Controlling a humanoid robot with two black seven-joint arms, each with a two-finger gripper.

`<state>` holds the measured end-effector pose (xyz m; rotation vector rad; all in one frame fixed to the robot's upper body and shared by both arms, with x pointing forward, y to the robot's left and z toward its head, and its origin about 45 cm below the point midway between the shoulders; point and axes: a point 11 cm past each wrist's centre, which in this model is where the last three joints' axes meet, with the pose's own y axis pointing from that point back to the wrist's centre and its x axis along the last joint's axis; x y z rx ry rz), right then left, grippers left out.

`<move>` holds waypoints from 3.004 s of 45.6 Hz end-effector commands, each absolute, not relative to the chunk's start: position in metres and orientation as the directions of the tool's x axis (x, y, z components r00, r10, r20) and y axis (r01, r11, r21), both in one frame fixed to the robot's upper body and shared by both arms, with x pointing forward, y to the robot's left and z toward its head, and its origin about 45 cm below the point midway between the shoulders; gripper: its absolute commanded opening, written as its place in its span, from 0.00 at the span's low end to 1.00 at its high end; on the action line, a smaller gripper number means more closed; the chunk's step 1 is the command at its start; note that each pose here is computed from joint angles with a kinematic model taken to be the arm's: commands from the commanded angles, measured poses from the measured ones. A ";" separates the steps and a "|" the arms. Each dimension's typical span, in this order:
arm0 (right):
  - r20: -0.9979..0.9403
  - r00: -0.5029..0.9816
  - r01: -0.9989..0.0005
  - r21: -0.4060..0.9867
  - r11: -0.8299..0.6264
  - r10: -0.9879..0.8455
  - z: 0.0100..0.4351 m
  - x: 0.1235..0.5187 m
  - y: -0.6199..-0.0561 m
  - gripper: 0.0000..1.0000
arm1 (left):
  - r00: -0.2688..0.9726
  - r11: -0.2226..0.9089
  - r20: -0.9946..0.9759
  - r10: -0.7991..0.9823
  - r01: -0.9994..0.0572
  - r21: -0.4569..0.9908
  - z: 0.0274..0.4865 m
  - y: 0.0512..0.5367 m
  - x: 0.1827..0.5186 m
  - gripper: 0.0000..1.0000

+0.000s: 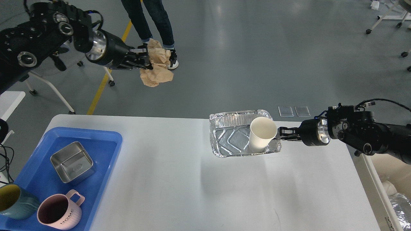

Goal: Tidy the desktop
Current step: 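Drop the brown paper into the held foil tray and open the left gripper, then carry the foil tray with the right gripper over the white bin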

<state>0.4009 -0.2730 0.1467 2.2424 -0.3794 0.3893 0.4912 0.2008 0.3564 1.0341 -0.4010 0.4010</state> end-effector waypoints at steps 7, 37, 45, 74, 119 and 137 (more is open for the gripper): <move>0.390 0.911 -0.384 0.692 -0.612 -0.131 0.143 0.399 -0.277 0.00 | 0.885 0.509 0.465 -0.028 -0.387 0.769 0.330 0.106 0.474 0.00; 0.397 0.909 -0.387 0.684 -0.618 -0.129 0.148 0.402 -0.274 0.00 | 0.903 0.499 0.401 -0.154 -0.280 0.820 0.253 0.005 0.433 0.00; 0.400 0.907 -0.388 0.681 -0.621 -0.128 0.151 0.403 -0.273 0.00 | 0.909 0.493 0.391 -0.147 -0.275 0.826 0.244 0.008 0.432 0.09; 0.406 0.902 -0.405 0.684 -0.607 -0.145 0.154 0.404 -0.285 0.00 | 0.924 0.564 0.380 -0.036 -0.295 0.771 0.255 0.004 0.437 0.99; 0.427 0.837 -0.546 0.594 -0.591 -0.344 0.174 0.418 -0.311 0.00 | 0.231 0.331 -0.880 0.415 -0.939 -0.091 0.256 0.235 0.506 0.99; 0.451 0.494 -0.849 0.434 -0.302 -0.743 0.179 0.408 -0.416 0.00 | 0.083 0.289 -0.899 0.429 -0.956 0.049 0.177 0.258 0.468 0.99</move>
